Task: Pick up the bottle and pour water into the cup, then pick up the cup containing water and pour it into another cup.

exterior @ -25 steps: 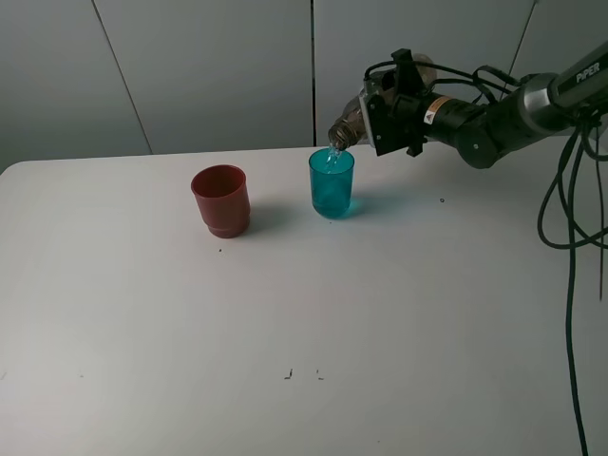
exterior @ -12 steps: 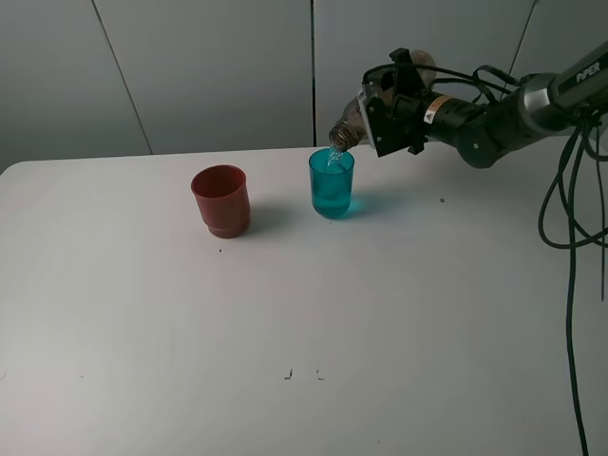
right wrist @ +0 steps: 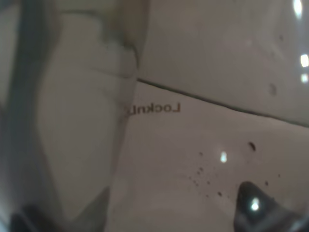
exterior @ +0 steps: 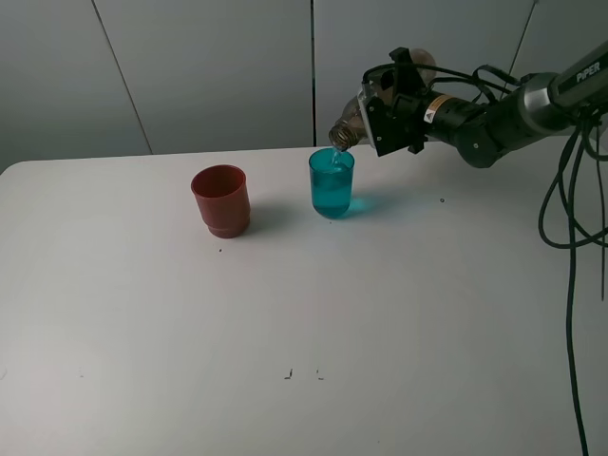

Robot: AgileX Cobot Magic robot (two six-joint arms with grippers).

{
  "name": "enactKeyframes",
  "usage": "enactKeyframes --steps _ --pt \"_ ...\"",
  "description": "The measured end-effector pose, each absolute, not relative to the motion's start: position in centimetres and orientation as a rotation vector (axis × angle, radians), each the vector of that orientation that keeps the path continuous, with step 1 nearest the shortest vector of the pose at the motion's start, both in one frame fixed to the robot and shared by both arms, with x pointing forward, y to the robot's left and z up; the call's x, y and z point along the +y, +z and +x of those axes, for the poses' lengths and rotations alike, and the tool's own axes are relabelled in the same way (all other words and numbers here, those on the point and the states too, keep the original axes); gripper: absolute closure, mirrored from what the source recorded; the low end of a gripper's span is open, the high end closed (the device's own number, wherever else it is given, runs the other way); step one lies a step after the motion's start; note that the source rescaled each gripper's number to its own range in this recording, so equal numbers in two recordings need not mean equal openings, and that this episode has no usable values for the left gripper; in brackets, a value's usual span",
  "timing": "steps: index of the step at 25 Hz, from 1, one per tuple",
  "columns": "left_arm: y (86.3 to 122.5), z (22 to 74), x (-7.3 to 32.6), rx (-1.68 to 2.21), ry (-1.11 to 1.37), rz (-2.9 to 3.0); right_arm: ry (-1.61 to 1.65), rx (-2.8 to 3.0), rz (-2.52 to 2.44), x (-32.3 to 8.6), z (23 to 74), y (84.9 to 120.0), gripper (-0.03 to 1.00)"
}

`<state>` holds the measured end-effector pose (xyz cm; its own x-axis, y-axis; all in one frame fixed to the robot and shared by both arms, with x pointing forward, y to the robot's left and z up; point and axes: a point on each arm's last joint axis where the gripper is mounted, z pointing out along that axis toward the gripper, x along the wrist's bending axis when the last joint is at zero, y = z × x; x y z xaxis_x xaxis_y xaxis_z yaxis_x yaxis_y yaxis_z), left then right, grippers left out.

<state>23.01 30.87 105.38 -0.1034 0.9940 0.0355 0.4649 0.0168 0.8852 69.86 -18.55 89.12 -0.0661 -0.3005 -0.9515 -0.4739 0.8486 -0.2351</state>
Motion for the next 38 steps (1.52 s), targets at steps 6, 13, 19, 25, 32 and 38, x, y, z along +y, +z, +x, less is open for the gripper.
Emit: enactKeyframes --steps 6,13,19,25,32,38 --pt "105.4 23.0 30.9 1.642 1.029 1.512 0.213 1.692 -0.558 -18.5 69.8 89.1 0.97" --pt "105.4 23.0 30.9 1.642 1.029 1.512 0.288 1.739 -0.51 -18.4 69.7 88.9 0.97" --pt "105.4 23.0 30.9 1.641 1.03 1.514 0.419 1.791 -0.351 -18.4 69.7 88.8 0.97" --pt "105.4 23.0 30.9 1.641 1.03 1.514 0.669 1.834 -0.026 -18.4 69.7 90.3 0.97" --pt "105.4 23.0 30.9 1.641 1.03 1.514 0.911 1.845 0.333 -18.6 69.6 92.5 0.97" --pt "105.4 23.0 30.9 1.641 1.03 1.514 1.144 1.808 0.687 -18.9 68.4 94.3 0.97"
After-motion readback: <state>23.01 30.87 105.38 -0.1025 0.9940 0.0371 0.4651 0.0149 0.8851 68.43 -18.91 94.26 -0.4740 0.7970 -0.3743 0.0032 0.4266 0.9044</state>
